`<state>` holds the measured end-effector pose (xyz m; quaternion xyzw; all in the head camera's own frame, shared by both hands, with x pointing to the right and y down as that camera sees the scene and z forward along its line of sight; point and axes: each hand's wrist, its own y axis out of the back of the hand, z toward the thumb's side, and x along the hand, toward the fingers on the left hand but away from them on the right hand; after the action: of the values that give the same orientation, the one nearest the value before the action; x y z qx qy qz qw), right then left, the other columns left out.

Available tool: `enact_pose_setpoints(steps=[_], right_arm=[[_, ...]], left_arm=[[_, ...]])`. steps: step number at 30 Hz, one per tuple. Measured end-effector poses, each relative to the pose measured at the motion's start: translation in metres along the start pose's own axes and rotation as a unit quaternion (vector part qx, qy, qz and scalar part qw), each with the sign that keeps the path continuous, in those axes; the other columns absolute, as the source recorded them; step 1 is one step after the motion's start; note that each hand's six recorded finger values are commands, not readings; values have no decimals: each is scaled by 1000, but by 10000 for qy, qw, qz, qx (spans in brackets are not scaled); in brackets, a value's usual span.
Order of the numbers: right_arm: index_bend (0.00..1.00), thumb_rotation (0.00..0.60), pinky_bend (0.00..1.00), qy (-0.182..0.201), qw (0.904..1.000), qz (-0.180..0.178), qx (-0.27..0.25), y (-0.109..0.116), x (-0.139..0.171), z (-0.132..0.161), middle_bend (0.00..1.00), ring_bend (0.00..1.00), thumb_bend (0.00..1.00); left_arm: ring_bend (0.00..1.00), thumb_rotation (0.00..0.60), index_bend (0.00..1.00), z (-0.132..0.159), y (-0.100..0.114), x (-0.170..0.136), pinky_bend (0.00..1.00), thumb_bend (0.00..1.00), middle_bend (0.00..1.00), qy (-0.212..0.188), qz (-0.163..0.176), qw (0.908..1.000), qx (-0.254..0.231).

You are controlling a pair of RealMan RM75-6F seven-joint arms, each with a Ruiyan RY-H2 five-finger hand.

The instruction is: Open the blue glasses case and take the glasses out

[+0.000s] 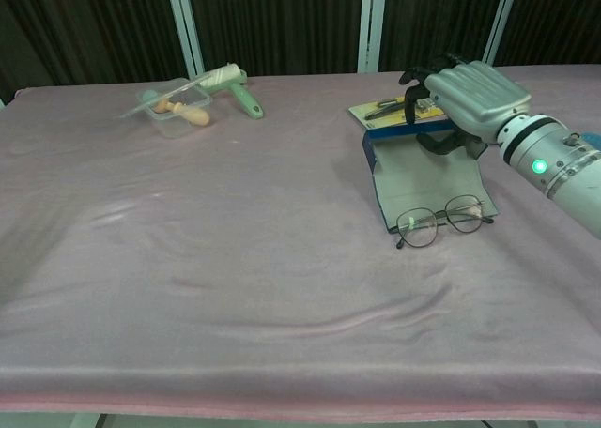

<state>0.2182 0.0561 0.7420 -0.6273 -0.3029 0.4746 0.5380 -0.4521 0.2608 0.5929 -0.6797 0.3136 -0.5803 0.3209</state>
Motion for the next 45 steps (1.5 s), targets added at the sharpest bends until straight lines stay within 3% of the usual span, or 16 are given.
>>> enact_pose_setpoints(steps=[9, 11, 16, 17, 20, 24, 29, 34, 40, 45], right_arm=[[651, 600, 180, -836, 9960, 95, 308, 7, -23, -44, 270, 260, 519], [603, 600, 177, -940, 9947, 195, 368, 5, -24, -51, 270, 255, 519], [139, 600, 63, -1146, 9902, 706, 359, -12, -23, -65, 163, 149, 518], [78, 600, 47, -1170, 9896, 773, 323, -14, -23, -68, 144, 135, 514], [21, 600, 34, -1137, 9899, 824, 208, -13, -22, -73, 105, 110, 499], [103, 600, 32, -871, 9929, 811, -49, -8, -21, -69, 93, 103, 497], [176, 600, 32, -189, 9959, 780, -427, 4, -13, -49, 93, 95, 448], [229, 600, 20, 503, 9919, 1001, -599, 20, 8, -29, 92, 92, 446], [252, 600, 12, 825, 9896, 1180, -15, 36, 31, -22, 92, 90, 446], [430, 600, 2, 874, 9868, 1325, 306, 36, 40, -26, 92, 90, 459]], left_arm=[[0, 600, 0, 1, -2, 0, 47, 436, 0, -6, -22, 10000, 34], [0, 600, 0, 1, -3, 1, 47, 437, 0, -10, -42, 10000, 46], [0, 600, 0, 2, -5, 2, 47, 435, 0, -4, -89, 9999, 69], [0, 600, 0, 2, -5, 2, 47, 435, 0, -3, -95, 9999, 72], [0, 600, 0, 2, -6, 2, 47, 435, 0, -1, -107, 9999, 81], [0, 600, 0, 2, -7, 3, 47, 435, 0, -4, -126, 9999, 90], [0, 600, 0, 4, -7, 2, 47, 434, 0, -16, -90, 9999, 91], [0, 600, 0, 4, -6, 2, 46, 435, 0, -16, -83, 9999, 79], [0, 600, 0, 6, -6, 0, 47, 435, 0, -70, -73, 9999, 80], [0, 600, 0, 6, -4, -1, 47, 434, 0, -85, -30, 9999, 78]])
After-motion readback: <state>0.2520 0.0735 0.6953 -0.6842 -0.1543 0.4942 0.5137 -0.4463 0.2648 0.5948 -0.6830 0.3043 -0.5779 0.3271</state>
